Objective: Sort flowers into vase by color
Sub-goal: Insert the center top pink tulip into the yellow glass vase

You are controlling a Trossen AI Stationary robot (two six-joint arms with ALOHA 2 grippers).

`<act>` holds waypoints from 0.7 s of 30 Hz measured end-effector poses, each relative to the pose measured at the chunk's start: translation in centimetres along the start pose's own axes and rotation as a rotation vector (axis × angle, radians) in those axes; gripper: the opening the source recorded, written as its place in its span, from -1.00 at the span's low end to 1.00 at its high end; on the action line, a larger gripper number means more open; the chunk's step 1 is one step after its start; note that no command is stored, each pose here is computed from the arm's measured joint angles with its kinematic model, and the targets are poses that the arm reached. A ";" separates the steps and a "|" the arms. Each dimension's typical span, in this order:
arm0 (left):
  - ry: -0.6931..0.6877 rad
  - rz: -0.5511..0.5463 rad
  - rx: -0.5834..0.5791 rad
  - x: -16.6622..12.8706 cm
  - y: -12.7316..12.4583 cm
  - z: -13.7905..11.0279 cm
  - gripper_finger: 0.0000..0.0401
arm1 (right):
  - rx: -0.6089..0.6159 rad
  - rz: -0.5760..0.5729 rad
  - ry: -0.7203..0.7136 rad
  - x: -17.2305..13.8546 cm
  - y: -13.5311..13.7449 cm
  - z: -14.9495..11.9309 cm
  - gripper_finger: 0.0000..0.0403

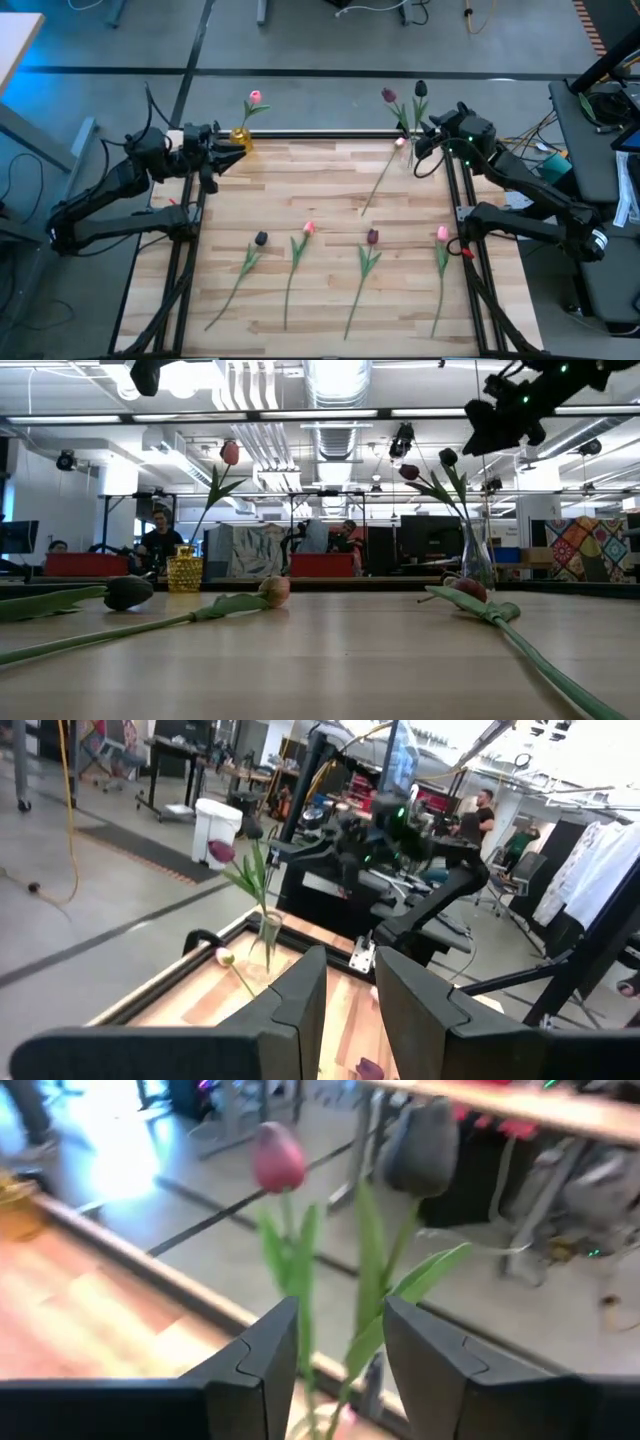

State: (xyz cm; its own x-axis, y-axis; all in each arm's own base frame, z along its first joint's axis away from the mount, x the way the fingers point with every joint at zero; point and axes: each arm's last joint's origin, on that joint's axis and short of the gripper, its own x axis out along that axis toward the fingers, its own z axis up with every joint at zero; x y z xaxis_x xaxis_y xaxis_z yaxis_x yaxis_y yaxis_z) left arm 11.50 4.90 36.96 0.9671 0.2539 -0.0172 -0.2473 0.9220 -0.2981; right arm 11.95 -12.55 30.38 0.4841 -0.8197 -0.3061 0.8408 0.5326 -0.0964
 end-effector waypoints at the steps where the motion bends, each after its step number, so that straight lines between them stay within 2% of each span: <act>1: 0.008 0.003 -0.007 0.2 0.1 -0.1 -0.62 | 0.007 0.024 0.024 -0.3 0.0 0.4 -0.34; 5: 0.056 0.014 -0.027 1.5 0.4 -0.5 -0.62 | 0.016 0.096 0.129 -1.4 0.2 1.5 -0.48; 12: 0.134 0.036 0.004 3.4 1.2 -1.6 -0.62 | 0.042 0.192 0.254 -3.6 1.0 2.6 -0.90; 21: 0.127 0.022 -0.028 3.3 1.8 -3.9 -0.62 | 0.187 0.369 0.385 -3.9 5.0 0.8 -0.94</act>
State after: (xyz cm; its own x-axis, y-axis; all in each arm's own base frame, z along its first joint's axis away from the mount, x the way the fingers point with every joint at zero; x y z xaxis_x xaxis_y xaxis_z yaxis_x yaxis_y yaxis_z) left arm 14.48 6.27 32.59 0.9617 0.2331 -0.1441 -0.2683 0.9077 -0.3227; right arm 14.44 -6.84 31.84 0.6603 -0.4317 -0.6145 0.6782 0.6943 0.2409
